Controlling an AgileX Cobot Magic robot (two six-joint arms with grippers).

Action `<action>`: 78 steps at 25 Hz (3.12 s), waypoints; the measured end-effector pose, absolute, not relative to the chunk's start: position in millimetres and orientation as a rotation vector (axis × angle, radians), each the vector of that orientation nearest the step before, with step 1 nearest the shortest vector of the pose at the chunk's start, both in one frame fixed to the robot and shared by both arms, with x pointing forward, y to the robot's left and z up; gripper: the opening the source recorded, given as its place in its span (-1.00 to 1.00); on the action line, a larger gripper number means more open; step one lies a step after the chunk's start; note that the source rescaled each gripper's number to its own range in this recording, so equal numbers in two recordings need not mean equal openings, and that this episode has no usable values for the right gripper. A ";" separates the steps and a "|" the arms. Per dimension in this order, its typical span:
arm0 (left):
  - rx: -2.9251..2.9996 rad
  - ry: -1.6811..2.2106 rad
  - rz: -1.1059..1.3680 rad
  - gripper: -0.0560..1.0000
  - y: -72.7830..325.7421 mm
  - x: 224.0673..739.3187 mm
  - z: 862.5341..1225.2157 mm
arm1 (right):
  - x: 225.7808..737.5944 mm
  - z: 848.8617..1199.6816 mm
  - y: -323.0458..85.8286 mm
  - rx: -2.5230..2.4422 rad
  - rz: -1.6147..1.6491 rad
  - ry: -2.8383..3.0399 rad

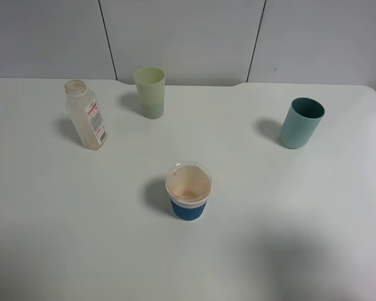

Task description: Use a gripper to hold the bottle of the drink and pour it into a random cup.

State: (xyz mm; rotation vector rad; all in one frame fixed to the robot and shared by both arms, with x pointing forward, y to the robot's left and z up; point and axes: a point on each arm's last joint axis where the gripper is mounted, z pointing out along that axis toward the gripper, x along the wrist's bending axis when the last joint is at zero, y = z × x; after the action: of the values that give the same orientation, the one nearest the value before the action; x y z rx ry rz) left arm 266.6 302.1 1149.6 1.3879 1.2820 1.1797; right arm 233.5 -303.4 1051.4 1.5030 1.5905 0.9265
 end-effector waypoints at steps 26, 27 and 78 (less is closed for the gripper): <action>1.427 1.570 1.059 0.97 301.2 216.9 1080.2 | 233.5 1051.4 -303.4 1.503 0.927 1.591; 1.439 1.586 1.041 0.97 301.2 220.2 1074.2 | 233.5 1051.4 -303.4 1.503 0.927 1.591; 1.491 1.585 0.970 0.97 302.1 232.2 1054.7 | 233.5 1051.4 -303.4 1.503 0.927 1.591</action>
State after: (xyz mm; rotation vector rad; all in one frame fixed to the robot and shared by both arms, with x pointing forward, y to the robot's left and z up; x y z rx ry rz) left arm 232.2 302.1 1054.7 1.4907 1.5854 0.9704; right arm 233.5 -303.4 1051.4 1.5030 1.5905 0.9265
